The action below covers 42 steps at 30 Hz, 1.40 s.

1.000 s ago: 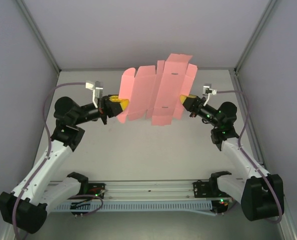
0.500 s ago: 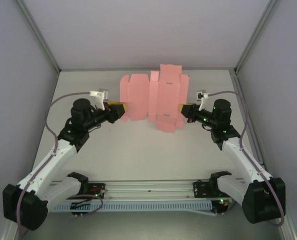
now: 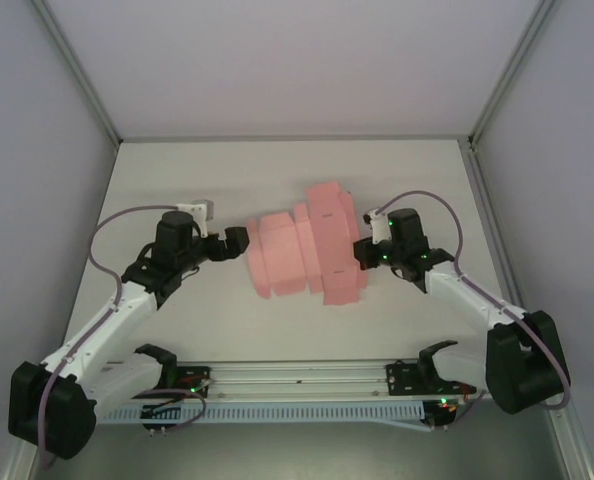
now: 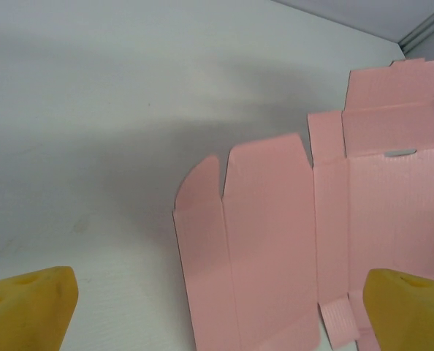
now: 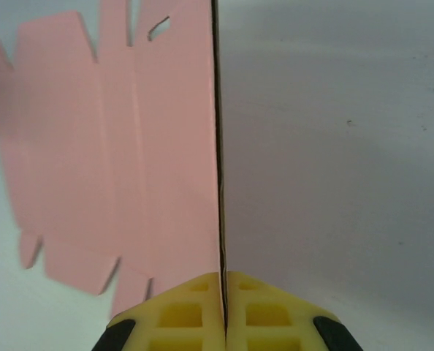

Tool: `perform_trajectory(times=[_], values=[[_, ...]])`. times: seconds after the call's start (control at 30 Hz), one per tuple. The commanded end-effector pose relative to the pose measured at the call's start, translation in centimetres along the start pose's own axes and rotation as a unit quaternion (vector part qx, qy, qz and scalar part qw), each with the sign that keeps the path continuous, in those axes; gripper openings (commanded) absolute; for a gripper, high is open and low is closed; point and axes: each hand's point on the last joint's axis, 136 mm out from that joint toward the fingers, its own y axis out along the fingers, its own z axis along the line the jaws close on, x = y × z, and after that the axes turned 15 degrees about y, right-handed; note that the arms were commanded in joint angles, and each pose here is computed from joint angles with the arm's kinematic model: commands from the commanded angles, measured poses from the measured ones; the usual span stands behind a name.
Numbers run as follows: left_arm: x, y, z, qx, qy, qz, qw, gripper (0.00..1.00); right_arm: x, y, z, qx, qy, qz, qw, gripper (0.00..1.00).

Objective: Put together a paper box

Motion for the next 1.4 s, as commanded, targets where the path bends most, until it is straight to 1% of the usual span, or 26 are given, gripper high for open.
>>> perform_trajectory(times=[0.0, 0.03, 0.13, 0.23, 0.33, 0.53, 0.6, 0.63, 0.67, 0.8, 0.9, 0.97, 1.03, 1.13, 1.27, 1.37], values=[[0.6, -0.7, 0.5, 0.019, 0.008, -0.007, 1.0, 1.0, 1.5, -0.4, -1.2, -0.091, -0.108, -0.004, 0.99, 0.0], [0.6, -0.8, 0.6, 0.019, 0.008, -0.008, 1.0, 1.0, 1.8, -0.3, -1.0, -0.103, -0.145, -0.001, 0.984, 0.0], [1.0, -0.8, 0.5, 0.019, 0.007, -0.011, 1.0, 1.0, 3.0, 0.1, -0.7, -0.157, -0.255, -0.003, 0.954, 0.0], [1.1, -0.7, 0.4, 0.016, 0.007, -0.008, 1.0, 1.0, 5.0, 0.3, 0.2, -0.199, -0.351, -0.026, 0.915, 0.0], [1.1, -0.6, 0.4, 0.016, 0.005, -0.007, 1.0, 1.0, 6.3, 0.7, 2.1, -0.217, -0.451, -0.05, 0.864, 0.0], [1.3, -0.6, 0.3, 0.016, 0.002, -0.006, 1.0, 1.0, 7.5, 1.5, 5.4, -0.27, -0.577, -0.101, 0.764, 0.0], [1.5, -0.4, 0.3, 0.016, 0.0, -0.006, 1.0, 1.0, 7.5, 1.7, 6.5, -0.273, -0.604, -0.123, 0.738, 0.0], [1.7, -0.3, 0.3, 0.016, -0.003, -0.005, 1.0, 1.0, 7.4, 1.8, 7.2, -0.271, -0.611, -0.137, 0.731, 0.0], [1.9, -0.3, 0.3, 0.017, -0.003, -0.006, 1.0, 1.0, 7.2, 1.9, 7.6, -0.266, -0.616, -0.144, 0.728, 0.0], [3.5, 0.2, 0.1, 0.012, 0.0, -0.019, 1.0, 1.0, 5.6, 2.7, 8.6, -0.24, -0.648, -0.139, 0.709, 0.0], [4.7, 1.3, -0.6, -0.009, 0.011, -0.023, 1.0, 1.0, 5.3, 3.0, 8.8, -0.235, -0.644, -0.134, 0.715, 0.0], [5.0, 2.4, -1.4, -0.032, 0.023, -0.018, 0.999, 1.0, 5.0, 3.2, 8.9, -0.224, -0.639, -0.132, 0.724, 0.0], [4.7, 3.7, -1.7, -0.046, 0.034, -0.004, 0.998, 1.0, 4.9, 3.3, 9.3, -0.213, -0.632, -0.132, 0.733, 0.0], [3.8, 5.1, -1.8, -0.051, 0.057, 0.018, 0.997, 1.0, 4.9, 3.2, 9.5, -0.205, -0.624, -0.135, 0.742, 0.0], [2.7, 6.5, -1.7, -0.048, 0.084, 0.033, 0.995, 1.0, 4.7, 3.3, 9.8, -0.193, -0.621, -0.128, 0.749, 0.0], [1.8, 7.6, -2.4, -0.059, 0.1, 0.045, 0.992, 1.0, 4.5, 3.4, 9.8, -0.189, -0.618, -0.125, 0.753, 0.0]])
